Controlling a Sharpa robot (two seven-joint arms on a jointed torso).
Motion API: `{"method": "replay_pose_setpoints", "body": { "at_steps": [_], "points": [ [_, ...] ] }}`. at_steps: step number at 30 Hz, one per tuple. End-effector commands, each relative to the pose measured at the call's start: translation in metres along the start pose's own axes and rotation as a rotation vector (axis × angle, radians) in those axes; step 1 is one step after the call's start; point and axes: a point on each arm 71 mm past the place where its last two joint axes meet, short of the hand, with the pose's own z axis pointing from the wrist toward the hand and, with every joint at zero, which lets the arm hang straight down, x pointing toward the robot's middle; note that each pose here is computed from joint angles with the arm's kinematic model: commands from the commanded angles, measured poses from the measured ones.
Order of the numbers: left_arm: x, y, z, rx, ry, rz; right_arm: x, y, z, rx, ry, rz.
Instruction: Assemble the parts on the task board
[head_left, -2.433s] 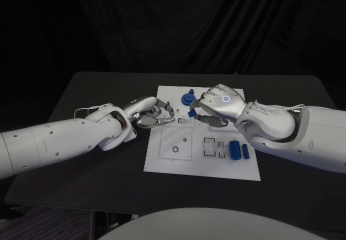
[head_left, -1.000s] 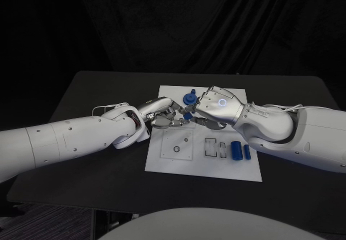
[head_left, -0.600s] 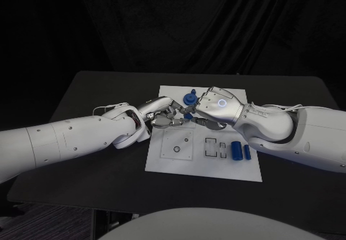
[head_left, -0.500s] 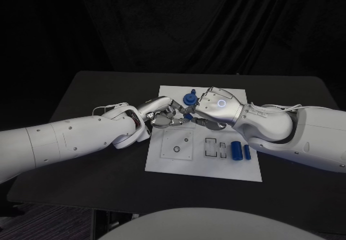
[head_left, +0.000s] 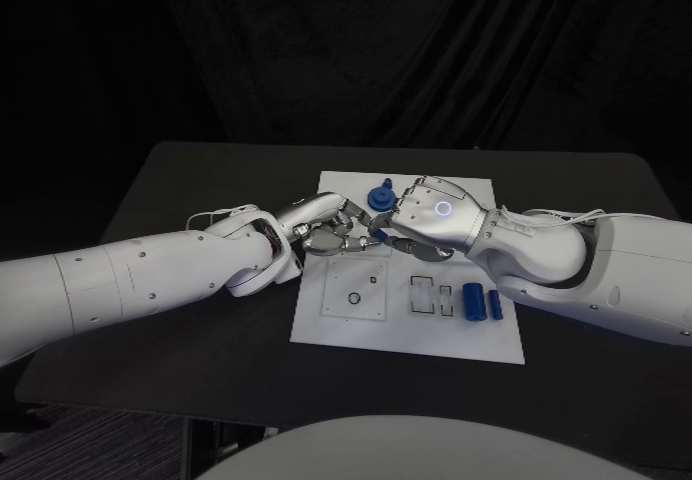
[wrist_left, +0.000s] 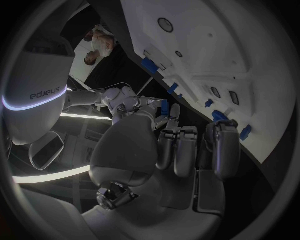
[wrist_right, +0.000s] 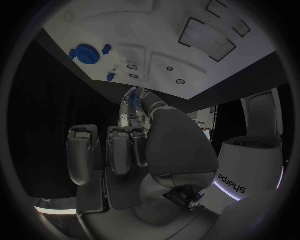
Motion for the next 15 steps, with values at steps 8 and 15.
{"method": "replay_pose_setpoints", "body": {
  "at_steps": [8,15],
  "points": [
    [0.0042,-0.0033,0.0032,0.018,0.021,-0.022,0.0001,0.0037,0.0019,-0.024,-0.009,-0.008],
    [0.0048,-0.0029,0.0035,0.014,0.026,-0.024,0.0004,0.0050,0.0026,-0.036,-0.010,-0.008]
  ]
}}
